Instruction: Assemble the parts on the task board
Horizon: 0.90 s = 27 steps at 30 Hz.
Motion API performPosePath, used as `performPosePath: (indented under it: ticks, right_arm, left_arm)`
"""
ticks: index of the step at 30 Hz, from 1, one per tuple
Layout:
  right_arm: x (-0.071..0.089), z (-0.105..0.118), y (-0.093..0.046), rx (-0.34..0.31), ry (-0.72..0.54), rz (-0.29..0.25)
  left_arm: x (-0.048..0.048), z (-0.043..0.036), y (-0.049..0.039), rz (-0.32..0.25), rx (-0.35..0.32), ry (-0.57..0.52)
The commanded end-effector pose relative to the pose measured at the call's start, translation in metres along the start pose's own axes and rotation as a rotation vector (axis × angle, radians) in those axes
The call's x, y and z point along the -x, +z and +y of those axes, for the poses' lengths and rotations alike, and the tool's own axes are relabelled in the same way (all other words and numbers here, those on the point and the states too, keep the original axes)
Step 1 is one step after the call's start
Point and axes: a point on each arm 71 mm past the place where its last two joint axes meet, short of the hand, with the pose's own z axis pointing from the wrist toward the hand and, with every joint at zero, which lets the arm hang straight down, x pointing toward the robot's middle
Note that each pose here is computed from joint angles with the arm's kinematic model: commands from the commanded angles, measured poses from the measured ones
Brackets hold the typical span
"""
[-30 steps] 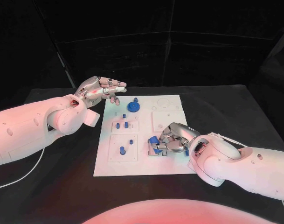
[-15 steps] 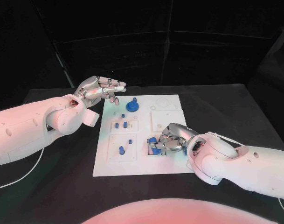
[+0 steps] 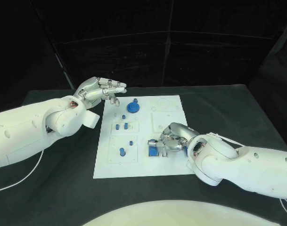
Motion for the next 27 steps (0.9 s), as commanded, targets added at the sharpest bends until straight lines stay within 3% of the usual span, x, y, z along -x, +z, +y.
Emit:
performPosePath:
  ticks: [1,12,27]
  right_arm:
    - [0.0023,0.0047,-0.0014,0.060,0.039,-0.018]
    - [0.0027,0.0094,-0.0058,0.148,0.009,0.003]
    - [0.0050,0.0080,-0.0070,0.160,-0.001,-0.012]
  left_arm:
    - [-0.0009,-0.0012,0.0005,0.009,-0.002,-0.007]
    - [-0.0003,-0.0008,0.0005,0.010,0.000,-0.008]
    - [0.0010,-0.0007,0.0002,0.007,0.001,-0.007]
